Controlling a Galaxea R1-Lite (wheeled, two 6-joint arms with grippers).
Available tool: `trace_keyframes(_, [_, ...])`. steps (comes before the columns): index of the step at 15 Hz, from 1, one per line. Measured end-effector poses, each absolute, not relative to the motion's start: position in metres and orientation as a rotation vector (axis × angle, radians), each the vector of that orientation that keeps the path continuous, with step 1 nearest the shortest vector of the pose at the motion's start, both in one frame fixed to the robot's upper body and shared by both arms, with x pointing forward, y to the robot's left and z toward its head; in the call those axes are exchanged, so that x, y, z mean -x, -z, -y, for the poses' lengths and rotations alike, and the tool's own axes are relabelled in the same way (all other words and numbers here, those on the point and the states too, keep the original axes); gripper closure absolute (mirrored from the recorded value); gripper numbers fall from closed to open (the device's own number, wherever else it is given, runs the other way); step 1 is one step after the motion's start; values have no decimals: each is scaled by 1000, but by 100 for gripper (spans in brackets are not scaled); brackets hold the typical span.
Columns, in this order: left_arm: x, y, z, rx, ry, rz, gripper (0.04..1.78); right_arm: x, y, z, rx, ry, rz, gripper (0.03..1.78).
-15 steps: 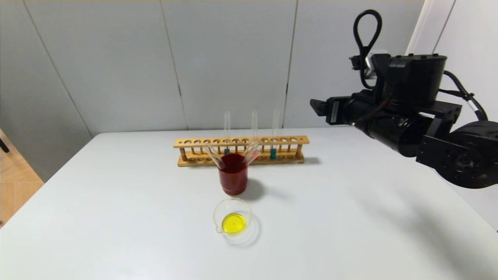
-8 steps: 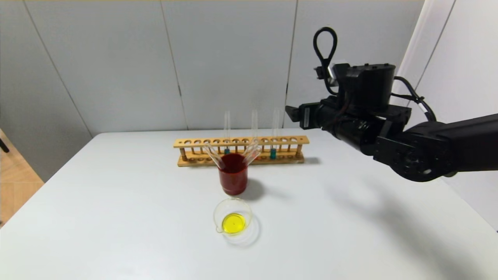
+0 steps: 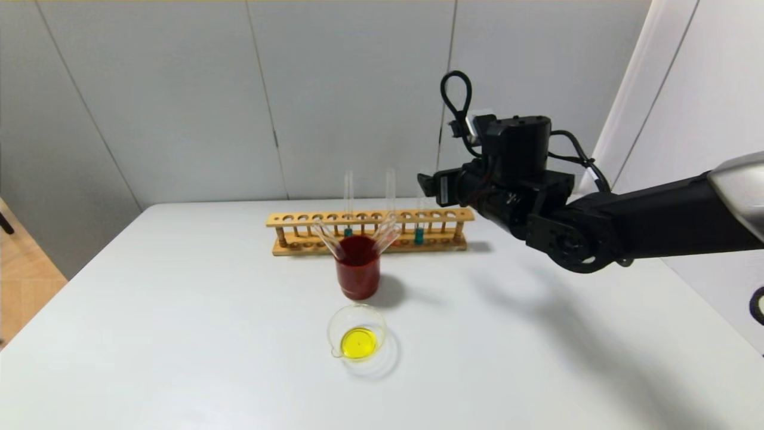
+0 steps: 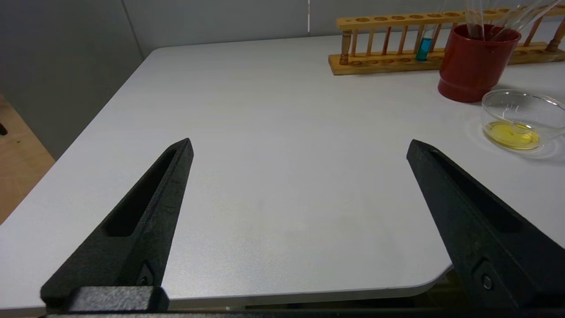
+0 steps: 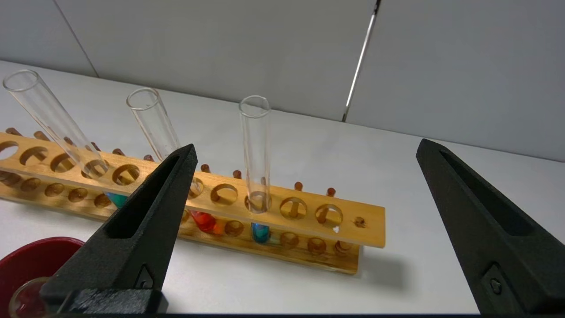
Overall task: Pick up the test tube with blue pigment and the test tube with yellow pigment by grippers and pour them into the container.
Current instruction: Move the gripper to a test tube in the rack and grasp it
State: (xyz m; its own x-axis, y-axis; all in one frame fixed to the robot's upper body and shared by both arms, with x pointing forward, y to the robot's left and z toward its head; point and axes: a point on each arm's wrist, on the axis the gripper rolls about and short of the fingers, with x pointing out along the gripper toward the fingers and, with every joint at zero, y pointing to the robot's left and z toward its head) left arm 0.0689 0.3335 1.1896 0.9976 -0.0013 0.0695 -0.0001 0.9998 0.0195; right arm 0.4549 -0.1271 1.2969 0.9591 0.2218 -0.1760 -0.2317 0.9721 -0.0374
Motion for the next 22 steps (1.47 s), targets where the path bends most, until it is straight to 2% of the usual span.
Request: trace_keyframes(22, [-69, -1190, -334, -20, 1, 70, 11, -491, -1261, 107, 90, -234, -199, 7])
